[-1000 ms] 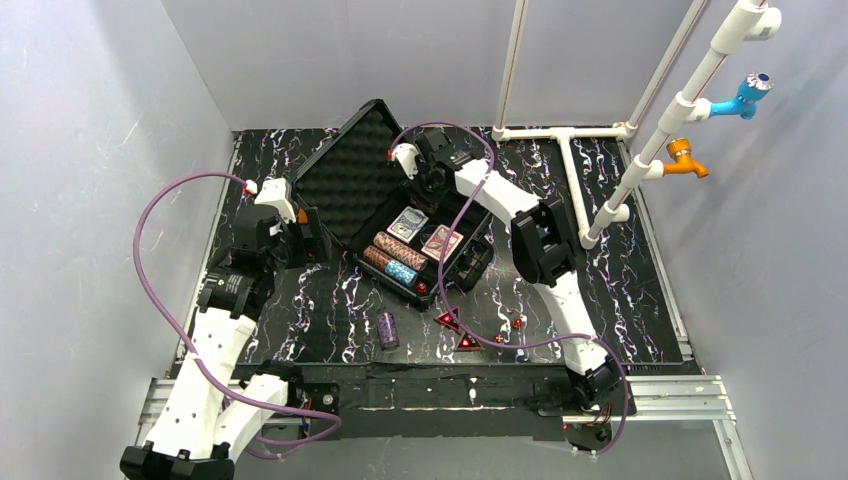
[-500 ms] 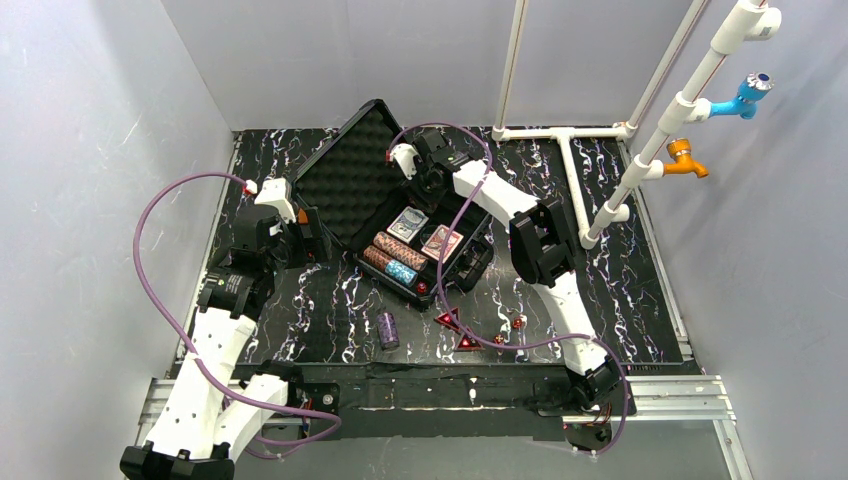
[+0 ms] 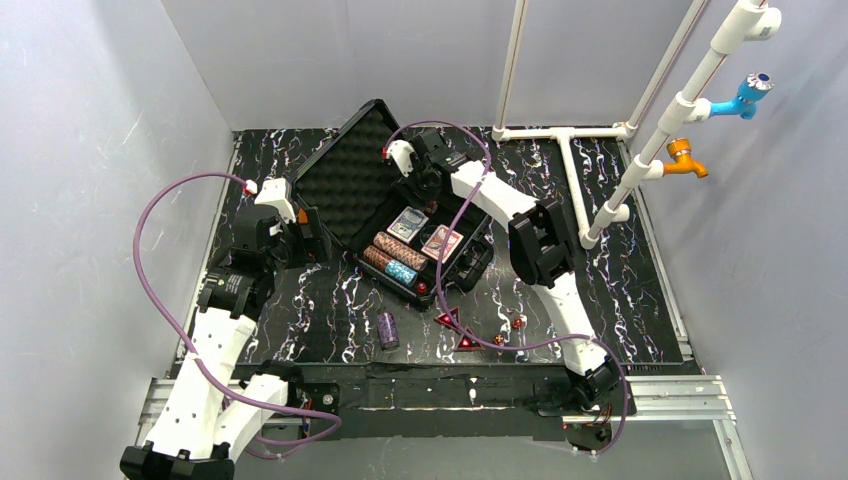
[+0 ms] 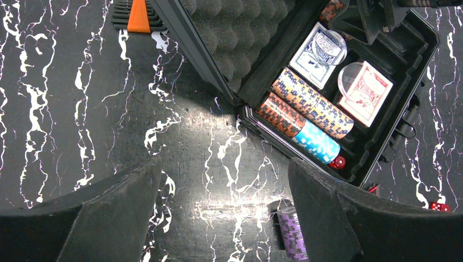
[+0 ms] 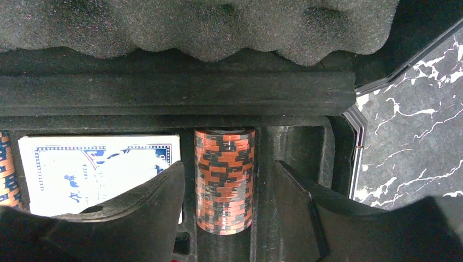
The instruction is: Pack up texas hold em set
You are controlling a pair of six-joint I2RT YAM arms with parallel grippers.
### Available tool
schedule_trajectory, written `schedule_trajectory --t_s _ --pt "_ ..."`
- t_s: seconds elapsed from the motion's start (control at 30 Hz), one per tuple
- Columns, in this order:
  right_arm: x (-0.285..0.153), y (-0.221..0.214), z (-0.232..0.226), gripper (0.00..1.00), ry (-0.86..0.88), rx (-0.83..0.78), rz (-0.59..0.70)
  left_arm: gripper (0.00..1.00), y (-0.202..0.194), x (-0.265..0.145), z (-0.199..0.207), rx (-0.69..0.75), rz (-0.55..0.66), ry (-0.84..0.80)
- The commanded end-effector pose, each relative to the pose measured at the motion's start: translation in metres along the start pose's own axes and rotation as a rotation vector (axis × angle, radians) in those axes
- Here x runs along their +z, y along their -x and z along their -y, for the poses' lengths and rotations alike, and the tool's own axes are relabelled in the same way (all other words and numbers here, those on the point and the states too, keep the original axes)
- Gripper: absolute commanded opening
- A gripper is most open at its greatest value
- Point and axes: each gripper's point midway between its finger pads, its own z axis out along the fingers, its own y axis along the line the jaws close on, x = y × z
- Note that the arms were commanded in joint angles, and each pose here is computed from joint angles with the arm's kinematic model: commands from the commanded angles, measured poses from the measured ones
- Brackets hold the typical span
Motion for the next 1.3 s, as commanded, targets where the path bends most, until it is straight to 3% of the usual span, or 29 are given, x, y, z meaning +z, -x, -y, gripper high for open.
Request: schedule_trajectory --t_s 0.0,0.6,0.73,0.8,0.87,1.27 --pt "-0.037 0.049 0.017 0.68 -0.071 -0.025 0.125 0.84 0.004 -0.002 0.003 0.01 0.011 -0.011" --pt "-0.136 0.102 0.011 0.75 -0.189 0.044 0.306 0.85 0.006 -0.003 0.0 -0.014 0.028 0.006" --pt "-0.163 0.103 0.002 0.79 -0.2 0.096 0.352 0.97 0.006 -0.001 0.001 -0.034 0.03 0.009" --pt "-0.175 0.102 -0.004 0.87 -0.196 0.116 0.374 0.98 0.005 -0.001 0.002 -0.043 0.024 0.004" --pt "-0.186 0.1 -0.009 0.98 -0.195 0.137 0.394 0.98 0.003 -0.003 0.006 -0.044 0.011 -0.021" --pt "-0.232 0.076 -0.02 0.98 -0.234 0.298 0.533 0.98 -0.053 -0.014 0.019 -0.115 -0.222 -0.097"
